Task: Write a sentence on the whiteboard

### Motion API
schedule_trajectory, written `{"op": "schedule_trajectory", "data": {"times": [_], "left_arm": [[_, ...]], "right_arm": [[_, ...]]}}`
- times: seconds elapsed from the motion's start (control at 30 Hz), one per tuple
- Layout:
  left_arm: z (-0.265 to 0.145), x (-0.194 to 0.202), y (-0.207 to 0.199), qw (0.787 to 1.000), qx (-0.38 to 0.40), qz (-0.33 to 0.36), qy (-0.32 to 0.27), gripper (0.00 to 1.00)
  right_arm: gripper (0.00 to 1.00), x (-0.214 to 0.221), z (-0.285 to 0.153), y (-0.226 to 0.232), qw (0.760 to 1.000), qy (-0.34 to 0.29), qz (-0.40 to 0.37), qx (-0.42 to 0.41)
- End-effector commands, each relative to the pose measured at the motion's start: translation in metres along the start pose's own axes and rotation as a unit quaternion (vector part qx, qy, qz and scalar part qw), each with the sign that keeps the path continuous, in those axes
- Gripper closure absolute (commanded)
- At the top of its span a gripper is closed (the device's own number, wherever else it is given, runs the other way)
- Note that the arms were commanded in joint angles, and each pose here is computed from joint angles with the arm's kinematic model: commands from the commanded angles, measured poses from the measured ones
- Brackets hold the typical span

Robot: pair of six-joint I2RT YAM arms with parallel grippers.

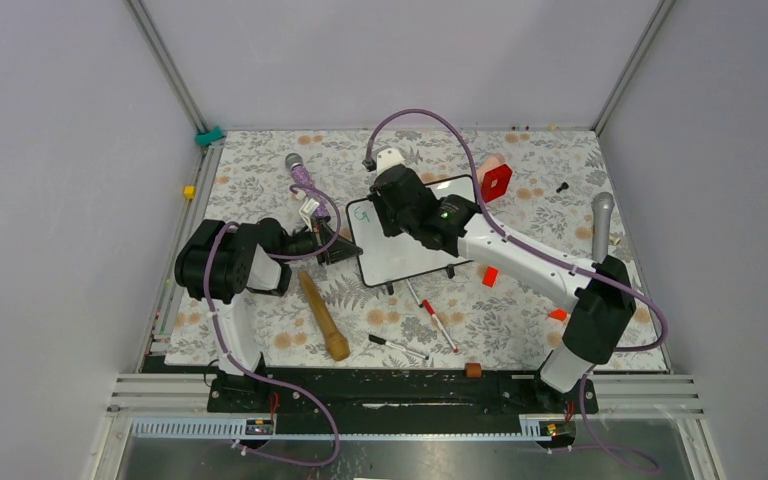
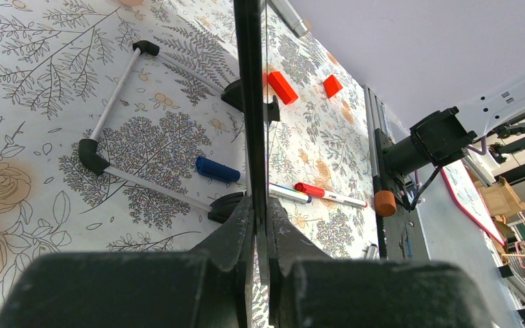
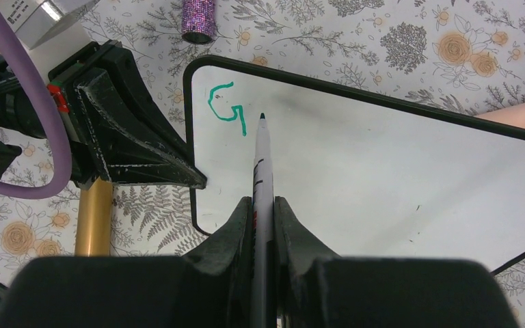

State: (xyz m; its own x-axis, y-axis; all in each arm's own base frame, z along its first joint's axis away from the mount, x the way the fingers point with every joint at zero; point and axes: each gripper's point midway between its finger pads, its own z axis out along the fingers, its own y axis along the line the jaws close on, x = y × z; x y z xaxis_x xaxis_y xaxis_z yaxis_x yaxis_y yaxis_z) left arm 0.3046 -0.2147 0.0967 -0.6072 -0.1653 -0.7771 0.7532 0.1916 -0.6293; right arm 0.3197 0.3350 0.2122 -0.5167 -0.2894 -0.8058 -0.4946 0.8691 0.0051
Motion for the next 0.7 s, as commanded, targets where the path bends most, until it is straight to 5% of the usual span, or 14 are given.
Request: {"op": "schedule_trajectory", "data": {"times": [0.0,0.67], "left_arm": [[0.0019,0.0003,-0.0037,0.998,0.021,0.051,0.007,1.00],[0.0013,-0.0007,-0.0054,0.998,0.021,0.057,0.007,1.00]], "right_arm": [[1.00,-0.0201,-0.0042,-0.0058,1.000,-0.020,0.005,0.016],[1.00,-0.0160,0.0041,-0.0098,0.999,-0.002,0.005,0.038]]}}
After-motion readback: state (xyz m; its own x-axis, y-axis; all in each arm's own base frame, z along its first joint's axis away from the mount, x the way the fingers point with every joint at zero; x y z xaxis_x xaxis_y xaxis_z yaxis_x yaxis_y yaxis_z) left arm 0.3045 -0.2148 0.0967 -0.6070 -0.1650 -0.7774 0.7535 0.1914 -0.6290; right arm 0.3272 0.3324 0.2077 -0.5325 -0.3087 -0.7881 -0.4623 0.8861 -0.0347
